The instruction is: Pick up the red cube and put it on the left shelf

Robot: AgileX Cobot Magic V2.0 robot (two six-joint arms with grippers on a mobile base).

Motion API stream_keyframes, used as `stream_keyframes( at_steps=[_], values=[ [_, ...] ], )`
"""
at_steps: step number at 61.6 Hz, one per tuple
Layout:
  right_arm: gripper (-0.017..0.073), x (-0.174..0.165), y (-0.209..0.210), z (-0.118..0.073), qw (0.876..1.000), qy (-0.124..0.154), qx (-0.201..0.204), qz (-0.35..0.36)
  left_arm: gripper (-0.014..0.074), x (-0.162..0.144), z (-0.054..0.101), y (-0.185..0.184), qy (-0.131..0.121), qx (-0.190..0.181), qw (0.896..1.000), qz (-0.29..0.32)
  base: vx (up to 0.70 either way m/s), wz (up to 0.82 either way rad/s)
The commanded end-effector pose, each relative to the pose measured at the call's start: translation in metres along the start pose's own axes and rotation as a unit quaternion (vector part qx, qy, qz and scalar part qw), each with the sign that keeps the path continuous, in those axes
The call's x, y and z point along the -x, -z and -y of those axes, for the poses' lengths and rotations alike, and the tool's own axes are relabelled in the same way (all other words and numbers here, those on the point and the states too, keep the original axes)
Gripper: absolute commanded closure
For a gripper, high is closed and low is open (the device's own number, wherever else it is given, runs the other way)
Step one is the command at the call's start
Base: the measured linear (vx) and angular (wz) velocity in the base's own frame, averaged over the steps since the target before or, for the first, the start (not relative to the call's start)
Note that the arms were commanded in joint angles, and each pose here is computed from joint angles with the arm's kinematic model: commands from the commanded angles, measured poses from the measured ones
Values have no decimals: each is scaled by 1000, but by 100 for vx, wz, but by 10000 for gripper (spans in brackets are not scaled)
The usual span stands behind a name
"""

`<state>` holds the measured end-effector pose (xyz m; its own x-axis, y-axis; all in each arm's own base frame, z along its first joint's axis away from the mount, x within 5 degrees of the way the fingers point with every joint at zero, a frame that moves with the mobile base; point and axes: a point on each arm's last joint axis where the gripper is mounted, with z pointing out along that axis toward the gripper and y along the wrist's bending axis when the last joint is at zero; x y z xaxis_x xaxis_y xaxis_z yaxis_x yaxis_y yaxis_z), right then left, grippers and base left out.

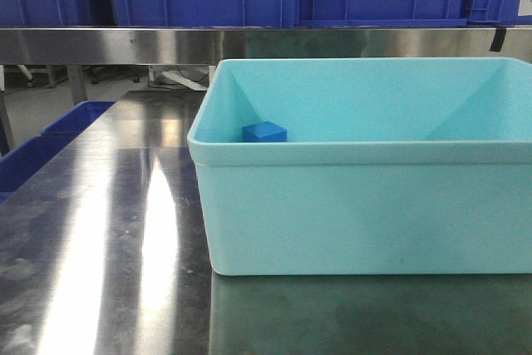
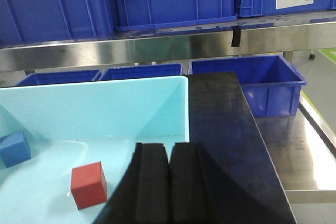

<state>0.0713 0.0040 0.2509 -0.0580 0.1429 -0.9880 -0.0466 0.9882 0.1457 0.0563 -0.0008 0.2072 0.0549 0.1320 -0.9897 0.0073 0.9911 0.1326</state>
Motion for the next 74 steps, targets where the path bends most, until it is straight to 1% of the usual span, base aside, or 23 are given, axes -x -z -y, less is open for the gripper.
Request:
stream_keyframes(
  at_steps=[1,7,15,20,27,34,43,54,64,69,74],
  values=[
    [503,39,-11,-5,999,10,0,35,488,1,0,0,2,2,999,34,0,0],
    [503,61,-27,-8,1000,10,-1,24,488,1,0,0,2,2,999,34,0,0],
    [503,82,-58,-11,999,10,-6,-34,488,1,0,0,2,2,999,34,0,0],
    [503,90,-80,-16,997,11,-1,-82,488,1,0,0,2,2,999,34,0,0],
    [503,103,-108,-30,994,16,26,-109,488,1,0,0,2,2,999,34,0,0],
    [503,106,-138,-50,989,23,62,-134,488,1,0,0,2,2,999,34,0,0],
    [503,98,-170,-73,981,33,93,-169,488,1,0,0,2,2,999,34,0,0],
    [503,81,-195,-92,973,42,114,-199,488,1,0,0,2,2,999,34,0,0],
    [503,67,-204,-100,968,51,124,-214,488,1,0,0,2,2,999,34,0,0],
    [503,62,-205,-101,963,56,123,-231,488,1,0,0,2,2,999,34,0,0],
    [501,57,-206,-100,958,73,122,-248,488,1,0,0,2,2,999,34,0,0]
  ],
)
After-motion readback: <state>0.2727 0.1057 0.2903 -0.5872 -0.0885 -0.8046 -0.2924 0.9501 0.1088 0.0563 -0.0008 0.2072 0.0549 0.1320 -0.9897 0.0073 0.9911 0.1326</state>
